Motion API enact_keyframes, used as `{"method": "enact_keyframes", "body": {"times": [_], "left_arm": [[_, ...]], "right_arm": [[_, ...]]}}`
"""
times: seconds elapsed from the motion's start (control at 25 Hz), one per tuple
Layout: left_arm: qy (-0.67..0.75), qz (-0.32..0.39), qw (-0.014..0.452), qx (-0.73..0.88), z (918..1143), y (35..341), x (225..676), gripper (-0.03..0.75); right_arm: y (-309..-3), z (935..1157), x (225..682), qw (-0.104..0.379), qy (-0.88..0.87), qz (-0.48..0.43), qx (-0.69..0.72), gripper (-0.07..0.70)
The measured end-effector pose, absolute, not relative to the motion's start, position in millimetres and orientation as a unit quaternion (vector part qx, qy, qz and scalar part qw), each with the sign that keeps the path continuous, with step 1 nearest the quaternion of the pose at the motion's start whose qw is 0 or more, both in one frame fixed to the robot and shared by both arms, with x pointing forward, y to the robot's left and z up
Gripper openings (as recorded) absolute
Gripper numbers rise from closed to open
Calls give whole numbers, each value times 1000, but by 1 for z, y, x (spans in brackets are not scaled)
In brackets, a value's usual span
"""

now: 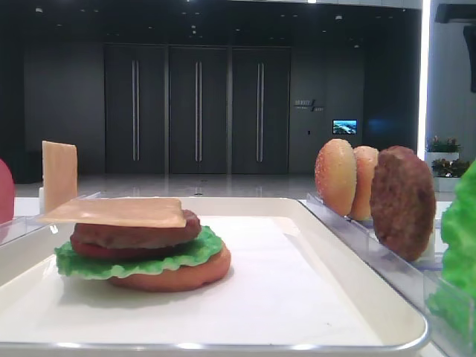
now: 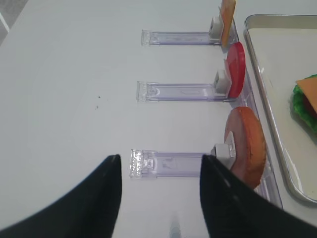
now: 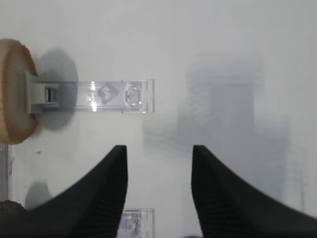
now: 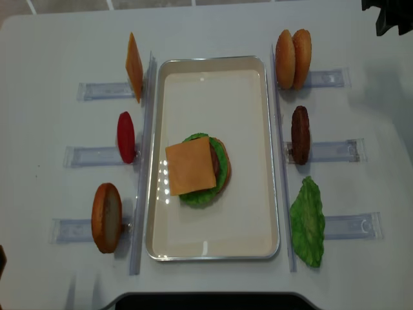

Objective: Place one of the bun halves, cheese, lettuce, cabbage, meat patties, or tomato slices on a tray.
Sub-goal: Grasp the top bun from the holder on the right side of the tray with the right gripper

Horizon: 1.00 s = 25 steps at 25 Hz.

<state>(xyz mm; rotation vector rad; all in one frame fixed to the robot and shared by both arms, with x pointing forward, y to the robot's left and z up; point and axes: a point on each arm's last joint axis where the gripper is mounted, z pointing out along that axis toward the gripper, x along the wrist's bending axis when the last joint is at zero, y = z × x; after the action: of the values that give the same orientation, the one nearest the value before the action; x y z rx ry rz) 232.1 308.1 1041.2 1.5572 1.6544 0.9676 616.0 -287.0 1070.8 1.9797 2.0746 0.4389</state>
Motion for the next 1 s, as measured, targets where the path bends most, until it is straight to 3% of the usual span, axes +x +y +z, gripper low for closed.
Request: {"method": "enact_keyframes", "body": {"times": [0.28,0.72,1.0], "left_arm": [[632,370,330,595,1041,308,232,391],[632,370,330,595,1041,308,232,391],[632,370,330,595,1041,308,232,391]], "right_arm": [[-273,1073,619,81,717,150,676,335],[-152,1074,597,50,757,199,621,364],[-141,1063,604,53,754,210,621,366]]}}
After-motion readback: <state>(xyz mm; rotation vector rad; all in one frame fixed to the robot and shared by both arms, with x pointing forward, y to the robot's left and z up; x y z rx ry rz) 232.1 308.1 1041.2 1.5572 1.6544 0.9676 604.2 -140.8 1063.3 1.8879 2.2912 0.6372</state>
